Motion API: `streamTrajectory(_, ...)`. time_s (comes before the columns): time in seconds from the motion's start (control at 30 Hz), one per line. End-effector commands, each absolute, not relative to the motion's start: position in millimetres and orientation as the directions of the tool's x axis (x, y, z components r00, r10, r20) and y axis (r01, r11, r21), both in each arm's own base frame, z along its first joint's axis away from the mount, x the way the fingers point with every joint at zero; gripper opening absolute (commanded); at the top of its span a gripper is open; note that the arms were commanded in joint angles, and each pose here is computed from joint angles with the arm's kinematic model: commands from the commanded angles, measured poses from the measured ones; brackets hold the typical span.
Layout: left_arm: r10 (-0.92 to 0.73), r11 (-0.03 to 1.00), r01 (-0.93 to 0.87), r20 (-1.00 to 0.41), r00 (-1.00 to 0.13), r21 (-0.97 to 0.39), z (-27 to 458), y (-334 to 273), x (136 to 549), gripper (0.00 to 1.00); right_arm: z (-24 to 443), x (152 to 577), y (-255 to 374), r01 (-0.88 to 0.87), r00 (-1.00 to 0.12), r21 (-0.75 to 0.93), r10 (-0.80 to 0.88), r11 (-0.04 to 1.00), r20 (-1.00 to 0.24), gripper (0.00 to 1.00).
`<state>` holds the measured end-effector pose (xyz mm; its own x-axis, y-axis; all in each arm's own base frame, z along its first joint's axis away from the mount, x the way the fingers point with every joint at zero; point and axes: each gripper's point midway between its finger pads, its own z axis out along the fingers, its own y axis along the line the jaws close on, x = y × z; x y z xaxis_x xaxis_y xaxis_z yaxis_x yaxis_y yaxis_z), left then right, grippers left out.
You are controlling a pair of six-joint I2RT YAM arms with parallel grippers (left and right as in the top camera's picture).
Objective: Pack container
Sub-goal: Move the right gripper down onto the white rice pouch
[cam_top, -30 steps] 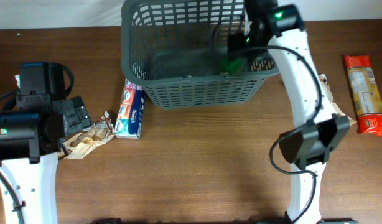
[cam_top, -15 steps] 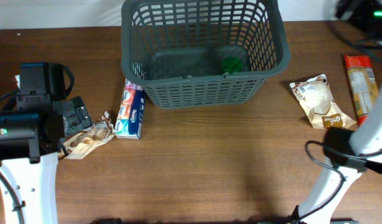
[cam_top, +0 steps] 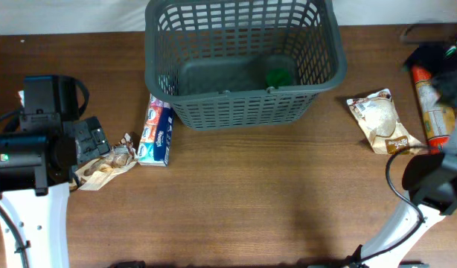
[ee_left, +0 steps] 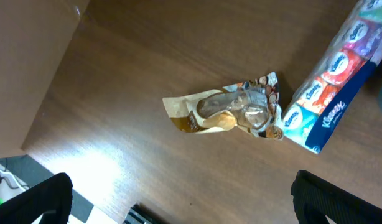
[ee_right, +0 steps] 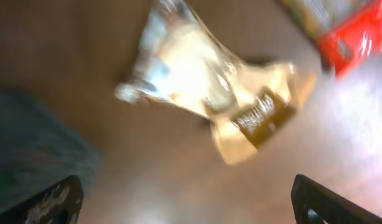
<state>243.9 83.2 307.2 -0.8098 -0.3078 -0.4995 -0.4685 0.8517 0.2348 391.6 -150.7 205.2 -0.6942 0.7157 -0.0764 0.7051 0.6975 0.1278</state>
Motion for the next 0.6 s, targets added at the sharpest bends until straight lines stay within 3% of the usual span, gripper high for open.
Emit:
streamTrajectory(0.0, -0.309, 0.851, -0.469, -0.496, -0.812, 0.238, 307.3, 84.5, 242.9, 0.99, 166.5, 365.4, -170.9, 0.772, -0.635, -0.038, 0.772, 0.634, -0.012, 0.99)
streamTrajectory(0.2, -0.308, 0.850, -0.475, -0.518, -0.798, 0.226, 310.0, 84.8, 248.6, 0.99, 133.1, 349.0, -183.1, 0.806, -0.586, -0.059, 0.808, 0.589, 0.059, 0.99)
streamTrajectory(0.4, -0.307, 0.850, -0.480, -0.536, -0.787, 0.217, 312.2, 85.1, 253.0, 0.99, 121.1, 364.1, -167.5, 0.514, -0.857, 0.047, 0.511, 0.856, 0.064, 0.99)
streamTrajectory(0.57, -0.307, 0.850, -0.479, -0.534, -0.788, 0.218, 312.0, 85.0, 252.7, 0.99, 117.8, 370.1, -168.7, 0.291, -0.956, 0.045, 0.290, 0.956, 0.031, 0.99)
